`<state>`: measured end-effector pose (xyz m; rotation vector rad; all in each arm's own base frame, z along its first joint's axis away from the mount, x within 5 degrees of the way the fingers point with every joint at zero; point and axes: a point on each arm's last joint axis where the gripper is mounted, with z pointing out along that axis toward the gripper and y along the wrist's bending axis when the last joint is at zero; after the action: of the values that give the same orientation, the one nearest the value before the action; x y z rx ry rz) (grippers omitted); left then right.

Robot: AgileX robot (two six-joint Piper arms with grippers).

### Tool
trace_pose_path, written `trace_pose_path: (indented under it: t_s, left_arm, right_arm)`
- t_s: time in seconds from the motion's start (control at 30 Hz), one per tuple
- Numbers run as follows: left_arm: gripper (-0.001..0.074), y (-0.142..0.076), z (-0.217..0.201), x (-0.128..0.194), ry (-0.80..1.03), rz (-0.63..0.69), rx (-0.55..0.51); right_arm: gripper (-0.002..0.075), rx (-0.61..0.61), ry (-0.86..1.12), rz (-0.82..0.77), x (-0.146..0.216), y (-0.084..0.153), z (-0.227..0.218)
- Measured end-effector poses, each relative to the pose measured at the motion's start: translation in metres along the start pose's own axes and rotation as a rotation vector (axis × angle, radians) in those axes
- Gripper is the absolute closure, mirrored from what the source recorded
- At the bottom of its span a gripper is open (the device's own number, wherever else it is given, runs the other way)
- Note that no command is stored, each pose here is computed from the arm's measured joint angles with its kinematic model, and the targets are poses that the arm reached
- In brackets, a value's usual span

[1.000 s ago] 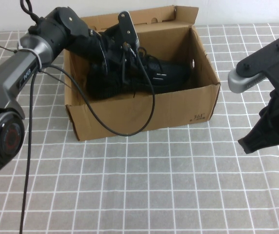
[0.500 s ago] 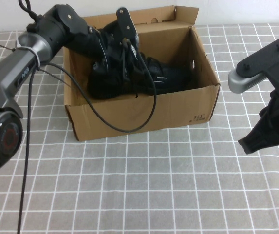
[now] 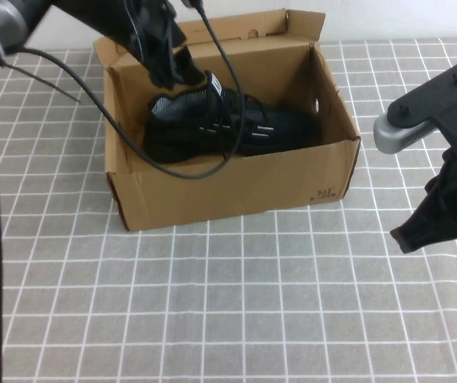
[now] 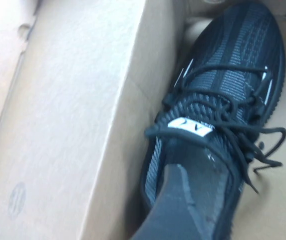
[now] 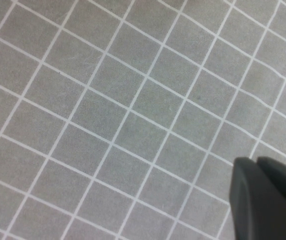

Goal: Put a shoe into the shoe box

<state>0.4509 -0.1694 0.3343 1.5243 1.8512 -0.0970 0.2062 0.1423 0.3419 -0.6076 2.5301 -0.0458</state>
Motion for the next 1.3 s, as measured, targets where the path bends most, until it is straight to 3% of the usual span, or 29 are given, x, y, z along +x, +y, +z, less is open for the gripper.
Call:
trace_pose_path:
  t_s: [0.1, 0.17, 0.33, 0.43, 0.67, 1.0, 1.17, 1.3]
  left_arm:
    - [0.0253, -0.001, -0.024, -0.008, 0.003, -0.054, -0.02]
    - [0.0313, -0.003, -0.037, -0.012, 0.0, -0.079, -0.022]
    - [0.0635, -0.011, -0.069, -0.021, -0.004, -0.104, -0.006]
    - [0.0705, -0.016, -0.084, -0.024, 0.001, -0.158, 0.009]
    - [0.0733, -0.023, -0.124, -0.035, -0.038, -0.274, -0.039]
    - [0.0734, -0.056, -0.186, -0.033, -0.115, -0.328, -0.176]
    - [0.0734, -0.092, -0.209, -0.012, -0.209, -0.357, -0.306]
    - [0.0734, -0.138, -0.228, 0.017, -0.318, -0.385, -0.44]
  right_arm:
    - [0.0742, 0.002, -0.001, -0.001, 0.0, 0.0, 0.0]
    - [0.0742, 0.002, 0.0, -0.001, 0.0, 0.0, 0.0]
    - [0.0742, -0.001, -0.024, 0.007, 0.002, -0.003, -0.009]
    - [0.0742, -0.009, -0.072, 0.021, 0.007, -0.008, -0.026]
    - [0.0742, -0.04, -0.233, 0.067, 0.028, -0.025, -0.076]
    - [0.0742, -0.13, -0.405, 0.14, 0.073, -0.043, -0.133]
    - [0.0742, -0.151, -0.493, 0.149, 0.098, -0.048, -0.138]
    - [0.0742, -0.181, -0.596, 0.154, 0.113, -0.046, -0.129]
